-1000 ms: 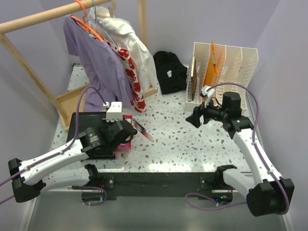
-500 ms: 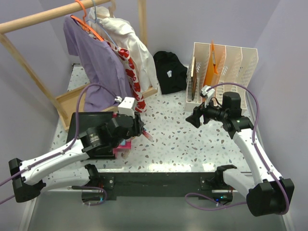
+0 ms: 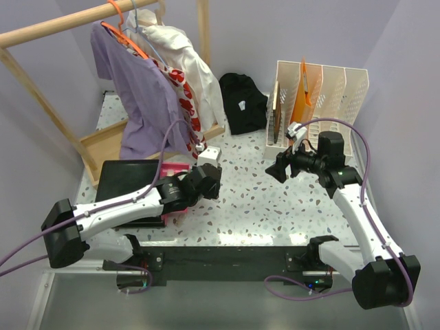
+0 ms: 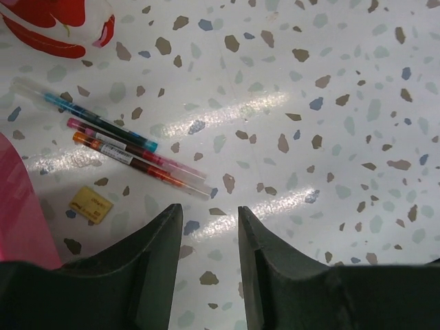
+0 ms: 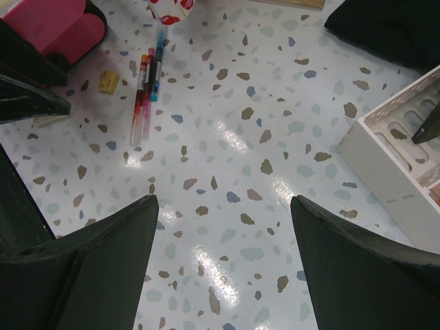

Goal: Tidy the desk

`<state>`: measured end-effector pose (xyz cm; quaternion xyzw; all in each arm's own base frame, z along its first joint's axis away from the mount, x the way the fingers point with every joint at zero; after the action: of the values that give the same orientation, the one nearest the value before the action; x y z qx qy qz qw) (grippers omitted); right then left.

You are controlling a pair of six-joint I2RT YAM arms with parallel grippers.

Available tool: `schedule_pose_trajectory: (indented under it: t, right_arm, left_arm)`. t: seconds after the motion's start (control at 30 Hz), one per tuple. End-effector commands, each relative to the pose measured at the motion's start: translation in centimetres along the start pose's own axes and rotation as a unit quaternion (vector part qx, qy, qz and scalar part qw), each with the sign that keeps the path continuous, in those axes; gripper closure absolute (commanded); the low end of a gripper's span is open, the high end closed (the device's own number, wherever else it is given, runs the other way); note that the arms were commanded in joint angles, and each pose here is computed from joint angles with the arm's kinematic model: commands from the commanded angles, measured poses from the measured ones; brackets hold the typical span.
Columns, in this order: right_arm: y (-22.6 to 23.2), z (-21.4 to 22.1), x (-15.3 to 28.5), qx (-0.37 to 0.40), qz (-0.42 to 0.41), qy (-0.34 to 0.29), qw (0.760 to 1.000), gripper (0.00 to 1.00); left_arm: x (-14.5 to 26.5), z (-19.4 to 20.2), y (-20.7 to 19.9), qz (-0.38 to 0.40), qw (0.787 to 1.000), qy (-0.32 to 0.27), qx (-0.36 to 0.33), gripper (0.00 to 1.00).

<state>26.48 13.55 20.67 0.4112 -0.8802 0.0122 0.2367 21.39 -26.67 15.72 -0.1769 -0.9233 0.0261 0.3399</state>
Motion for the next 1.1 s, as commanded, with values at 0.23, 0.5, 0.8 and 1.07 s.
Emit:
schedule_pose_trajectory:
  t: [0.23,0.5,0.8,1.07]
  right_arm:
    - [-0.1,-1.6,0.7,0.023,0.010,-0.021,0.999,0.18]
    - [-0.1,-1.6,0.8,0.024,0.012,-0.021,0.999,0.18]
    - [-0.2,-1.7,0.9,0.027,0.016,-0.021,0.999,0.18]
    - [-0.3,-1.6,0.9,0.026,0.017,-0.019,0.999,0.18]
  left_arm:
    - [-2.0,1.0,4.6,-0.145,0.989,0.006,-0.020,0.37]
    - [-0.3,0.0,9.2,-0.258,0.966,-0.010,-0.032,0.02]
    - [1.1,-0.6,12.1,-0.279,0.960,-0.015,-0.011,0.00]
    - [2.3,-1.7,11.7,-0.252,0.967,-0.027,-0.001,0.00]
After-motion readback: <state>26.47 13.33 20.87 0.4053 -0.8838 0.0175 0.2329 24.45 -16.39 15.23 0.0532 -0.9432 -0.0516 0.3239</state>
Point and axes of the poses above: each gripper's point midway between its finger pads, its own x axis back along the fingers, its own y axis along the line the jaws close on, z = x × y, the point moved 1 cm from there along x, back along the fingers, and after that the axes turned 1 degree about -x, right-handed, at the moved point
